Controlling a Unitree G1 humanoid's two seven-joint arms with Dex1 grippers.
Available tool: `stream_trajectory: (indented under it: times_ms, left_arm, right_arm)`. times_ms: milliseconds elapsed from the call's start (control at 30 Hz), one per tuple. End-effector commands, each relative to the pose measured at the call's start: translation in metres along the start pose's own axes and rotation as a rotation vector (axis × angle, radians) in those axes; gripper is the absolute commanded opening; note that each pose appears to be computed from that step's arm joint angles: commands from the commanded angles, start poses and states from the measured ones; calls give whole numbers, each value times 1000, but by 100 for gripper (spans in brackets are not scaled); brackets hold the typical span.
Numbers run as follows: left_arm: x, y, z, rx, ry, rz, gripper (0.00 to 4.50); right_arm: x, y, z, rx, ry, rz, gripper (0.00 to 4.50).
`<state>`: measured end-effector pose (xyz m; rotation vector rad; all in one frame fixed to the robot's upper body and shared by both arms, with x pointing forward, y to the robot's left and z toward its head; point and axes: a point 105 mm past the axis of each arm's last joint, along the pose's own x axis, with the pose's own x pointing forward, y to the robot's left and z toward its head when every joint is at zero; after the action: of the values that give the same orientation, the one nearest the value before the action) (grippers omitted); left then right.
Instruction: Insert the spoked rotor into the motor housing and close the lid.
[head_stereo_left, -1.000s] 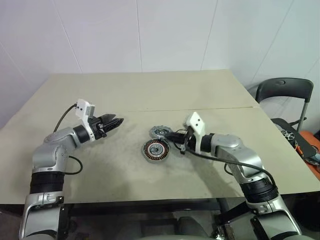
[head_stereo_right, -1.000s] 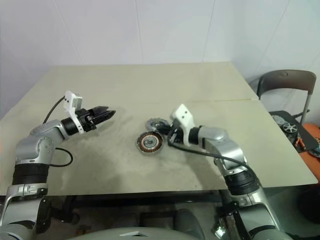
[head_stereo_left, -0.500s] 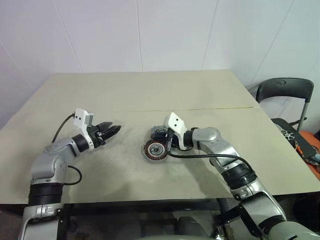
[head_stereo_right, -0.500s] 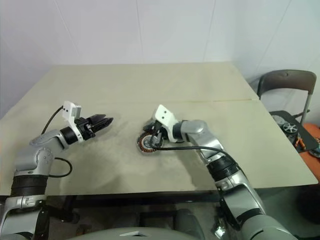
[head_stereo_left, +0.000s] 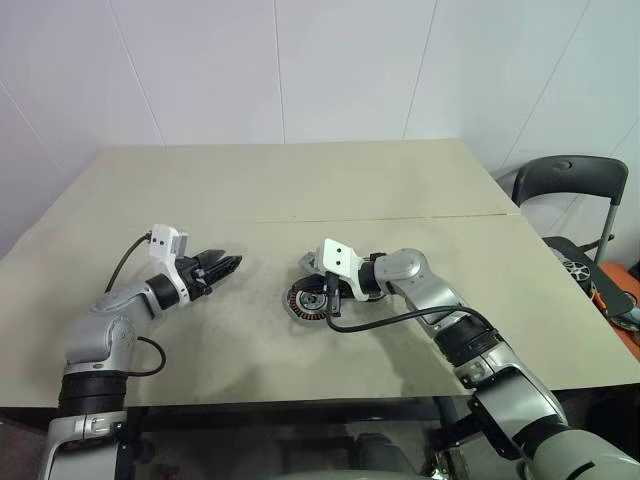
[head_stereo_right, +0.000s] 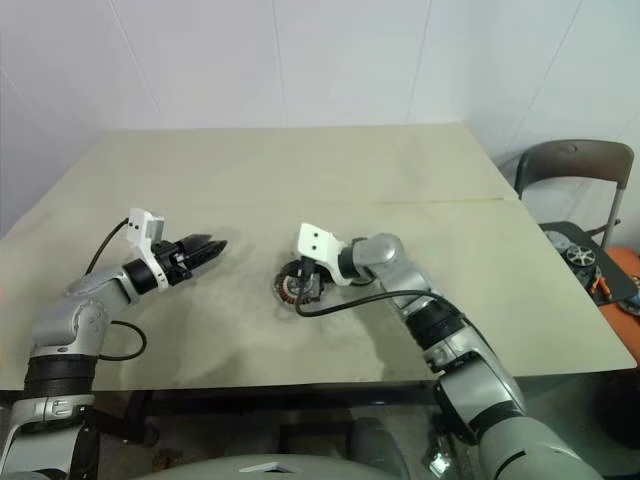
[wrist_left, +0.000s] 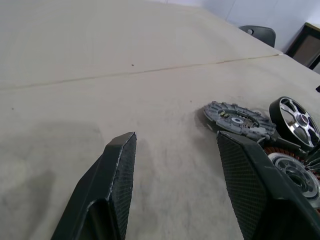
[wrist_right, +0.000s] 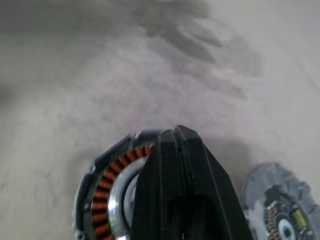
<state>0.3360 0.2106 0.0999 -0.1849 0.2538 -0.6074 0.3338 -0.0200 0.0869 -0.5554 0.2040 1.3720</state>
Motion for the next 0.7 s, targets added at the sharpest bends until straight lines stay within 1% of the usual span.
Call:
stream_trajectory:
  times_ms: [33, 233, 533, 700]
  left_arm:
    - [-1, -6, 15, 45, -49, -23, 272]
    - [-1, -10, 15, 54, -45, -32, 272]
    - [-1, -10, 14, 57, -47, -26, 272]
    - [1, -11, 15, 62, -49, -28, 272]
  right_arm:
    - [-2, -2, 5, -62, 1, 12, 3]
    - [1, -3, -1, -87, 22, 17, 3]
    - [5, 7, -6, -160, 47, 63, 3]
    - [-4, 6, -12, -257, 92, 71, 3]
